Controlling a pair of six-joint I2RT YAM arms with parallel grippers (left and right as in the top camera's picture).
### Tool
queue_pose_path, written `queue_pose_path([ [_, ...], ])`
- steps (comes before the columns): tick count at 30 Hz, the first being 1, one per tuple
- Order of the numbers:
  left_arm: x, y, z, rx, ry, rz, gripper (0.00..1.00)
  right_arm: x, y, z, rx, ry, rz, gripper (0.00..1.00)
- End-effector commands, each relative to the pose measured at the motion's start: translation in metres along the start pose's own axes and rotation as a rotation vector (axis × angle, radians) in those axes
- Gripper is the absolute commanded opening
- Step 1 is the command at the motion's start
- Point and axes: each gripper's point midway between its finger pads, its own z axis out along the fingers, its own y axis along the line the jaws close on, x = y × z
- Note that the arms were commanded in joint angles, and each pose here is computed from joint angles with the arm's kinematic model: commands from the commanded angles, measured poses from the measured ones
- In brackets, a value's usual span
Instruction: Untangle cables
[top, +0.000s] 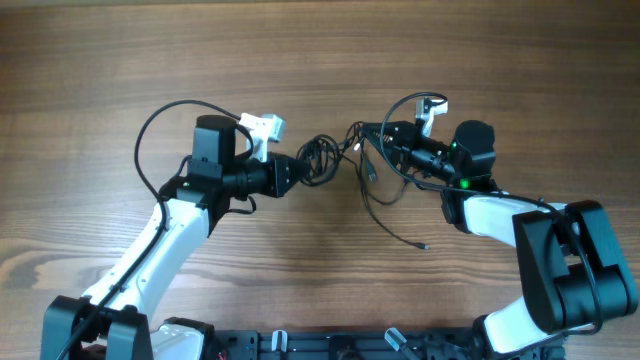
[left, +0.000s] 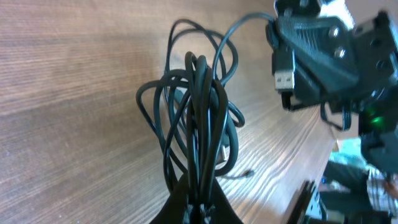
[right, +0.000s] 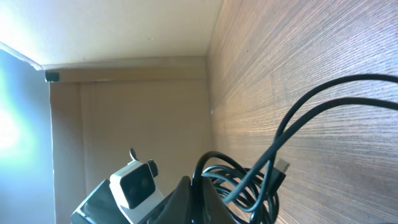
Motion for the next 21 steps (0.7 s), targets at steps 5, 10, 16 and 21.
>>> queue_pose_path([
  [5, 0.021, -0.019, 0.008, 0.048, 0.078, 0.136, 0.04, -0.03, -0.013, -0.003, 0.06, -0.17, 0.004, 0.41],
  [10, 0.008, -0.014, 0.004, 0.042, 0.028, 0.154, 0.04, 0.007, -0.018, -0.001, 0.064, 0.044, -0.068, 0.55],
  [16, -0.004, -0.013, 0.001, 0.04, -0.018, 0.192, 0.04, 0.055, -0.012, 0.011, 0.032, 0.235, -0.085, 0.27],
  [21, -0.004, -0.013, 0.001, 0.04, -0.016, 0.2, 0.04, 0.064, -0.016, 0.029, 0.063, 0.184, -0.099, 0.23],
])
